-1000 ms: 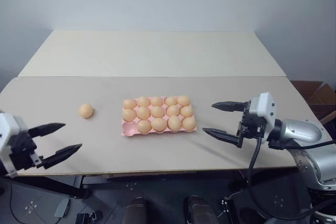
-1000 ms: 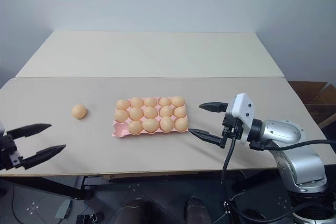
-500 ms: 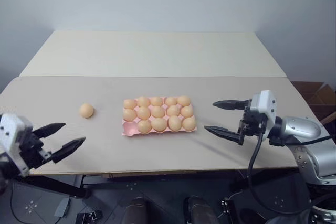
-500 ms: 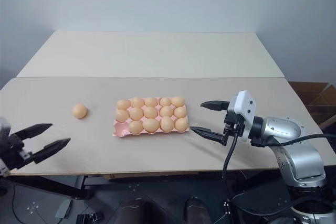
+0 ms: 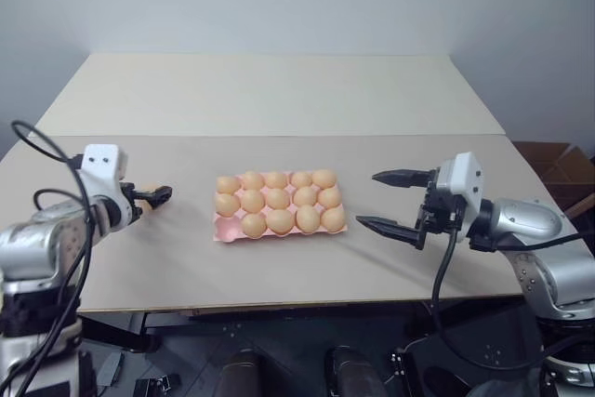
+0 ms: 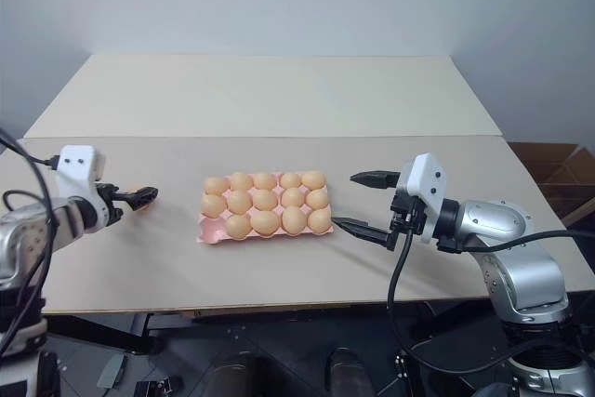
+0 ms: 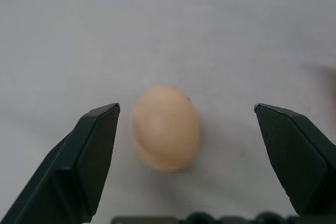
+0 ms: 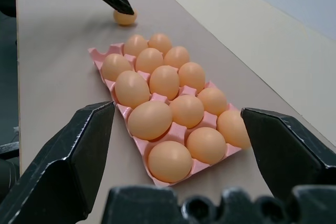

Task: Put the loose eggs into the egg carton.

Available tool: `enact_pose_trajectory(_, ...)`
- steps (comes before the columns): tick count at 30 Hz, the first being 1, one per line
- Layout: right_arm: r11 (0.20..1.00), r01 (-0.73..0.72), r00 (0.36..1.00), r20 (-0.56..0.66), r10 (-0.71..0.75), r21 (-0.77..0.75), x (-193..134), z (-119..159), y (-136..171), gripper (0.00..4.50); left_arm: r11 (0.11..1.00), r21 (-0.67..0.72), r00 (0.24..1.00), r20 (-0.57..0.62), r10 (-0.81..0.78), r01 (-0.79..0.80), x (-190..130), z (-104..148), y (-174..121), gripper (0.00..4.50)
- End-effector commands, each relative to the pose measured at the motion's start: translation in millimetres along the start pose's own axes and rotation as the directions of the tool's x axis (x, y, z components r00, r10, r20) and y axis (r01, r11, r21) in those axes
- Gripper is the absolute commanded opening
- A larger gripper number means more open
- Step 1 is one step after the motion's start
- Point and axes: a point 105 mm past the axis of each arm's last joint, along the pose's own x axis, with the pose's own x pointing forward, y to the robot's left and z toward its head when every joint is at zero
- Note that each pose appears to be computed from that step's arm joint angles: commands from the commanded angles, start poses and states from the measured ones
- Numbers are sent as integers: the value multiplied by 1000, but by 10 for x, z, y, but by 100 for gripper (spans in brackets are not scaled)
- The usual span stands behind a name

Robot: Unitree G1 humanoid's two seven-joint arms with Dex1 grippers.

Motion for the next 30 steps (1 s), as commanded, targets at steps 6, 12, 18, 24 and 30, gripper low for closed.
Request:
enact_pose_trajectory(6,997,38,999,40,-35,-63,-50,172,-8,450,999,31,996,-80,34,-32,219,-29,-79,287)
enact_pose_trajectory(12,996,76,996,45,-74,-55,-72,169,1,450,989,147,999,41,-26,20,8,217,-145,177)
enact_pose_trajectory(18,995,88,995,47,-87,-40,-48,144,41,450,844,374,885,113,-452,384,-512,375,-662,177)
enact_pose_trajectory(24,994,109,993,55,-107,-31,-23,136,61,450,618,471,710,-25,-704,629,-701,102,-1067,177)
enact_pose_trajectory(30,990,136,990,50,-134,-35,-61,144,94,450,620,458,728,-91,-680,637,-476,-40,-1210,177)
